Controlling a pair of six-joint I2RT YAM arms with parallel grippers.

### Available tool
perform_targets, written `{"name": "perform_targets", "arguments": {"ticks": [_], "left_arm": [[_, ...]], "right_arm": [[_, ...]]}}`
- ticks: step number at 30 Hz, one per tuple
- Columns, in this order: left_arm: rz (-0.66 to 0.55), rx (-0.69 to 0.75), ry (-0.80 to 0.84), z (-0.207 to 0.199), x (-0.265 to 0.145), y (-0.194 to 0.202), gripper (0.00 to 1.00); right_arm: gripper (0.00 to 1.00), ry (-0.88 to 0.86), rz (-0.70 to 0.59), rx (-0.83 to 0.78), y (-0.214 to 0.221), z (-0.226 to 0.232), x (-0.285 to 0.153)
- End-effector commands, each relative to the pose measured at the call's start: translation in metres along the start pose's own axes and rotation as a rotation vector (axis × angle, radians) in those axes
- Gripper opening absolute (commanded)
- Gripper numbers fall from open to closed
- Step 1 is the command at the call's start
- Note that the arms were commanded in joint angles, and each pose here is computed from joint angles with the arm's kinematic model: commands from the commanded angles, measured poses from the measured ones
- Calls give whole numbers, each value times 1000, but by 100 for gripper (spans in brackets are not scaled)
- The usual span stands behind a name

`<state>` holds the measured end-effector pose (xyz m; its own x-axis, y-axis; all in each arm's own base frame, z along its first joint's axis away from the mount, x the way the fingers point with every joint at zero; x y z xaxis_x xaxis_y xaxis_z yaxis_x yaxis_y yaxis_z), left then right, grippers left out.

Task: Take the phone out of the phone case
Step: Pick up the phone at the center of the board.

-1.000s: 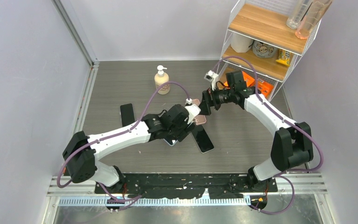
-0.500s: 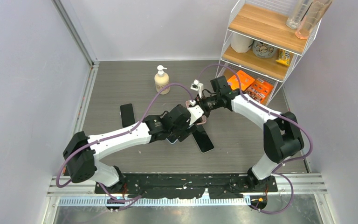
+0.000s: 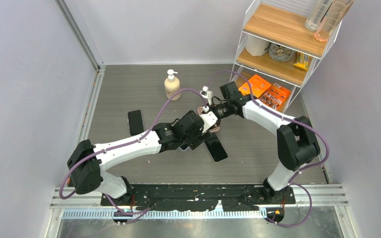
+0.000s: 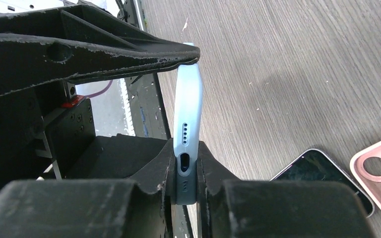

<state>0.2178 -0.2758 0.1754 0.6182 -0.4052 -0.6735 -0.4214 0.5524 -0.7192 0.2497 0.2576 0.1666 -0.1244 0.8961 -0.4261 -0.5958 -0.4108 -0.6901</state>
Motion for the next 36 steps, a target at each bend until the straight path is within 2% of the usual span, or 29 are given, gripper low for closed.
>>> {"name": "perform_targets", "arguments": {"ticks": [1,6,8,9,13,15,17,23,27,36], "left_arm": [[-158,-23,-15,8,-18,-37,0],[-168,16,-9,10,-24,-39,0],[-169,30,6,9,-27,-40,7],[-172,38,16,9,-29,-41,15],[-182,65,54,8,-38,-44,66],[-190,73,69,9,-43,-47,80],[-190,77,93,11,-49,-49,86],[-212,25,212,29,-71,-55,92],[-259,5,387,37,-92,-63,92],[-350,99,649,23,-130,-82,88]], "right_arm": [[5,49,-28,-157,-17,5,-9],[5,181,-29,-238,-22,9,-27],[6,218,-38,-268,-27,13,-35],[5,242,-39,-277,-28,13,-38],[5,319,-75,-340,-36,23,-57],[5,352,-86,-361,-39,26,-64],[5,378,-93,-379,-40,29,-72],[5,454,-126,-466,-49,48,-99],[5,483,-152,-543,-58,69,-115],[5,324,-180,-687,-68,122,-127]]}}
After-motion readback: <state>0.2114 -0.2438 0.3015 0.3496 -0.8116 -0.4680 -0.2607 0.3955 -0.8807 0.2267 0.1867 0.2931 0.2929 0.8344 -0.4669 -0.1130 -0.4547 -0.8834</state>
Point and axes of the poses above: each gripper's point midway between its finger pads, its own x axis out along the fingers, its own z axis along the line the jaws close on, y = z × x, the point moved 4 cm from there along -x, back along the fingers, and after that the axes turned 10 degrees about -x, right-handed, at the moved point
